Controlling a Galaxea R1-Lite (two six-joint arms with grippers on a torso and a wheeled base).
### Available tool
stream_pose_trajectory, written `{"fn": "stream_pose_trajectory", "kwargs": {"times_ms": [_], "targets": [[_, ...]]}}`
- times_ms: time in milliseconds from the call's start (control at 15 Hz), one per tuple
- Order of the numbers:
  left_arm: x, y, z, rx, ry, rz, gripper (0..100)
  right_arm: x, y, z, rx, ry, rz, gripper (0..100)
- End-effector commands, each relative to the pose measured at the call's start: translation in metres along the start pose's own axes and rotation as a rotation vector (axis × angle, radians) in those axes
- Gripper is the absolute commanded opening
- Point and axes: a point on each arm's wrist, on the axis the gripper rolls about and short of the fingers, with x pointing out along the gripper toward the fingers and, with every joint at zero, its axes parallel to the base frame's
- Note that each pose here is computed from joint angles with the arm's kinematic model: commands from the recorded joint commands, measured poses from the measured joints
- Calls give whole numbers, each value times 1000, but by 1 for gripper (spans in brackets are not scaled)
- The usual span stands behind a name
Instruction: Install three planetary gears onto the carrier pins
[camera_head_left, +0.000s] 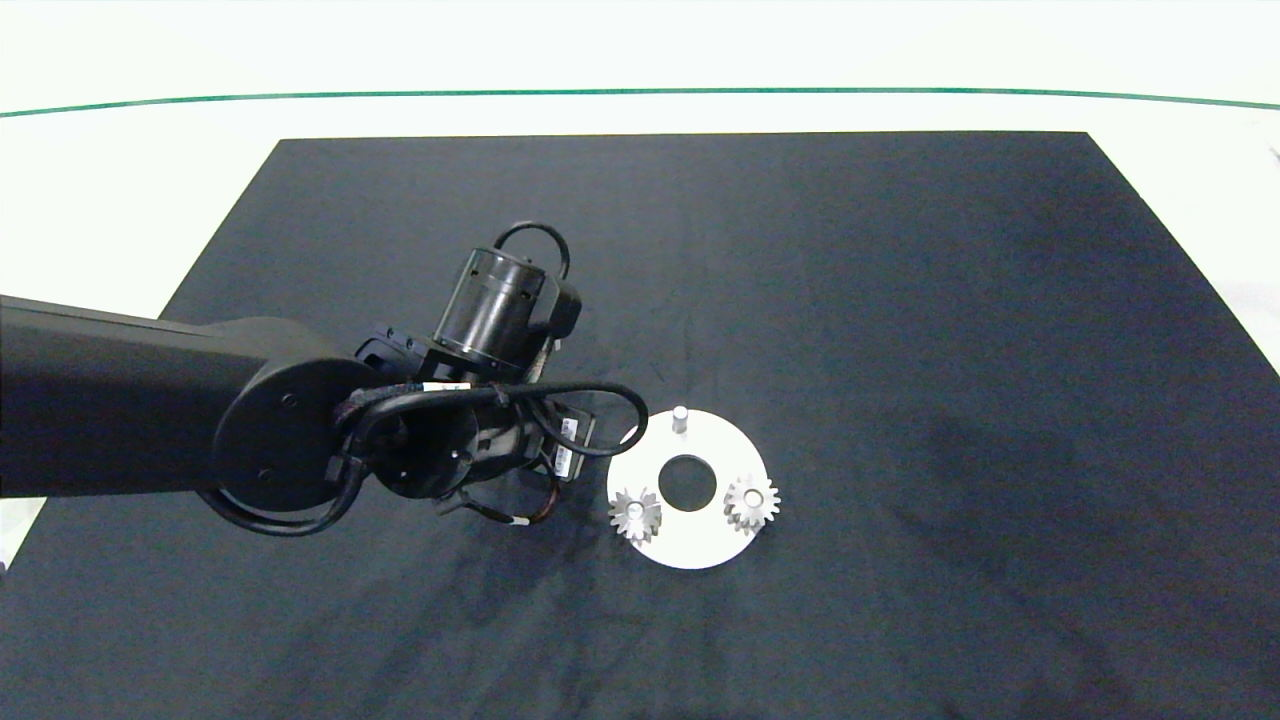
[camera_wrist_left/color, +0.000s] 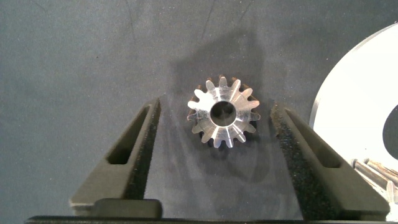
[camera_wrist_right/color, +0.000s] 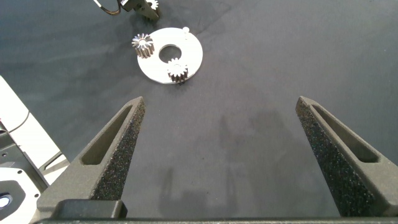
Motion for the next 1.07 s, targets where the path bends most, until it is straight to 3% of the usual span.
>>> {"fn": "stream_pose_trajectory", "kwargs": {"times_ms": [67, 867, 1067], "targets": [[1, 0, 0, -3, 2, 4, 65, 0, 0, 0, -2, 3, 1, 100], [-1, 1, -1, -6, 1, 4, 41, 1, 0, 0, -3, 5, 3, 100], [-3, 1, 2, -19, -24, 1, 35, 1, 0, 0, -3, 5, 3, 100]]}}
